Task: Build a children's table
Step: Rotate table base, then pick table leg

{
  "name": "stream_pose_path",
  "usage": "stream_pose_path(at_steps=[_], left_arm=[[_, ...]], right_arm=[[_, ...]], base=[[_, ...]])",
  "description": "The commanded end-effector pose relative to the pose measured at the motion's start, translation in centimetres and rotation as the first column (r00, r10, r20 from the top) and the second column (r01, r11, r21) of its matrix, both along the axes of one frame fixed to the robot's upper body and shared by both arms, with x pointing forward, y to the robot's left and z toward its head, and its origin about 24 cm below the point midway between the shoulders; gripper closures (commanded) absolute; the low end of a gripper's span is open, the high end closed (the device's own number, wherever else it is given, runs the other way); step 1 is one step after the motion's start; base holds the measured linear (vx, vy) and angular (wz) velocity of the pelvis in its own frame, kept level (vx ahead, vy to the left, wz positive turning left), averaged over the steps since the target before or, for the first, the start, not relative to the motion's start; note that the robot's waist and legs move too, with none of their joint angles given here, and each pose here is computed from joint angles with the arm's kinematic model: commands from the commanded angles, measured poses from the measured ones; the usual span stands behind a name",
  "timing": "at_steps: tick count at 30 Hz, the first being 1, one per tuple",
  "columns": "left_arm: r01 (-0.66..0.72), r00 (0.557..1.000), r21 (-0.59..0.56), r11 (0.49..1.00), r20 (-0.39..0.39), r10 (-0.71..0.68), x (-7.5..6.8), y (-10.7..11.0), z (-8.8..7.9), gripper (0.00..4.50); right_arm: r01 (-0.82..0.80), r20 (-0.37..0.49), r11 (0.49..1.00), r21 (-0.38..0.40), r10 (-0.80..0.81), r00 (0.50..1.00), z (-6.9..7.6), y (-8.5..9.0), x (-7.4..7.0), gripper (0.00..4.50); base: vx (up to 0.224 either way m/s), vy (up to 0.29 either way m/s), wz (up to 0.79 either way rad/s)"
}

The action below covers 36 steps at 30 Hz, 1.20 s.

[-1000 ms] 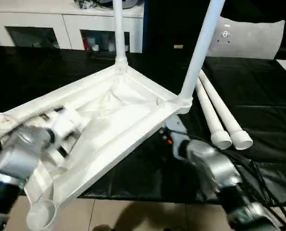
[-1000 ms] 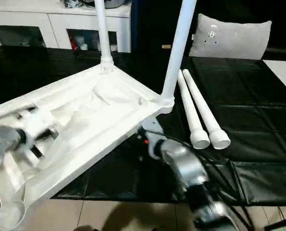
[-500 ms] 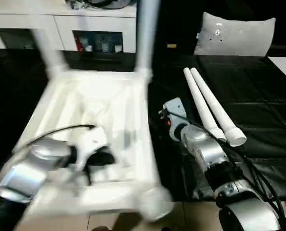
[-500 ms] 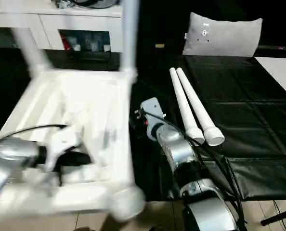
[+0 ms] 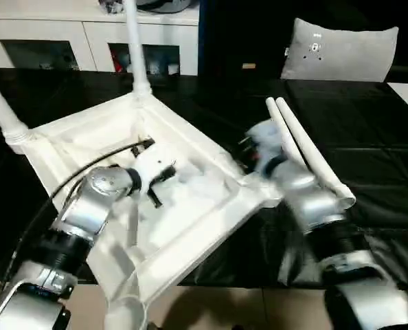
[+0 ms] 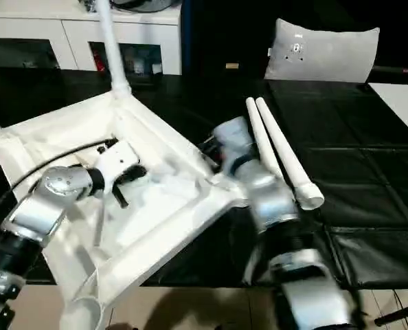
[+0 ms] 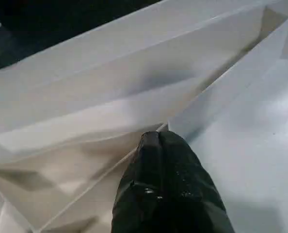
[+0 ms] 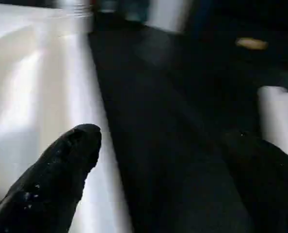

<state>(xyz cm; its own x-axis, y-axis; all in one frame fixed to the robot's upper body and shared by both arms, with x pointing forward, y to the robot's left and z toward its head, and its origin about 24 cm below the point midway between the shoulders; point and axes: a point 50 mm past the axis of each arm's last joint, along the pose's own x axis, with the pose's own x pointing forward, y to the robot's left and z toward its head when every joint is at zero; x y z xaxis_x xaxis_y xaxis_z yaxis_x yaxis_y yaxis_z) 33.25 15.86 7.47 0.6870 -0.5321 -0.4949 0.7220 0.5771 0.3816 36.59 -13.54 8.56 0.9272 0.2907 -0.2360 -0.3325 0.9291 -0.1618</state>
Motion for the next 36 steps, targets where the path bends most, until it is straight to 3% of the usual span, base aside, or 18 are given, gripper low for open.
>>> stream_pose_path(at_steps=[1,4,5,9,13,14,16,20,21,25,36], left_arm=[[0.034,0.999,-0.014,0.999,-0.004,-0.034,-0.4,-0.1,-0.1,4.47],[0.059,0.998,-0.034,0.998,-0.008,-0.059,-0.7,-0.3,0.0,4.47],[0.088,0.996,-0.099,0.991,-0.021,-0.090,-1.1,-0.7,0.3,4.47],[0.138,0.988,-0.190,0.972,-0.044,-0.149,-1.9,-1.5,0.9,4.14],[0.278,0.941,-0.281,0.918,-0.111,-0.319,-4.5,-3.2,1.9,3.93],[0.278,0.941,-0.281,0.918,-0.111,-0.319,-4.5,-3.2,1.9,3.89],[0.365,0.894,-0.300,0.882,-0.151,-0.421,-6.3,-4.4,2.1,3.68],[0.375,0.889,-0.286,0.882,-0.160,-0.430,-6.6,-4.7,2.0,3.47],[0.372,0.893,-0.248,0.894,-0.168,-0.418,-6.7,-5.1,1.7,3.29],[0.360,0.898,-0.244,0.900,-0.171,-0.406,-6.7,-5.4,1.9,3.00],[0.365,0.896,-0.243,0.899,-0.172,-0.410,-6.9,-6.0,2.2,2.95]], right_arm=[[0.143,-0.053,0.988,-0.060,-0.146,0.988,-0.1,-1.9,-0.2,0.00],[0.162,-0.078,0.984,-0.074,-0.167,0.983,0.0,-2.5,-0.2,0.00],[0.174,-0.146,0.981,-0.079,-0.184,0.972,0.1,-3.8,-0.3,0.00],[0.210,-0.226,0.973,-0.098,-0.228,0.947,0.0,-5.2,-0.6,0.00],[0.210,-0.343,0.970,-0.119,-0.239,0.909,-0.5,-6.3,-1.0,0.00],[0.210,-0.343,0.970,-0.119,-0.239,0.909,-0.5,-6.3,-1.0,0.00],[0.193,-0.416,0.975,-0.106,-0.220,0.882,-0.9,-6.6,-1.2,0.00],[0.178,-0.453,0.980,-0.084,-0.196,0.870,-1.1,-6.6,-1.3,0.00],[0.174,-0.496,0.983,-0.067,-0.184,0.849,-1.4,-6.8,-1.3,0.18],[0.174,-0.524,0.983,-0.060,-0.179,0.832,-1.7,-7.1,-1.2,0.49],[0.203,-0.601,0.979,-0.025,-0.176,0.779,-2.8,-7.9,-0.9,1.42]], base=[[0.000,0.000,0.00],[0.000,0.000,0.00],[0.000,0.000,0.00],[0.000,0.000,0.00],[0.000,0.000,0.00],[0.000,0.000,0.00],[0.000,0.000,0.00],[0.000,0.000,0.00],[0.000,0.000,0.00],[0.000,0.000,0.00],[0.000,0.000,0.00]])
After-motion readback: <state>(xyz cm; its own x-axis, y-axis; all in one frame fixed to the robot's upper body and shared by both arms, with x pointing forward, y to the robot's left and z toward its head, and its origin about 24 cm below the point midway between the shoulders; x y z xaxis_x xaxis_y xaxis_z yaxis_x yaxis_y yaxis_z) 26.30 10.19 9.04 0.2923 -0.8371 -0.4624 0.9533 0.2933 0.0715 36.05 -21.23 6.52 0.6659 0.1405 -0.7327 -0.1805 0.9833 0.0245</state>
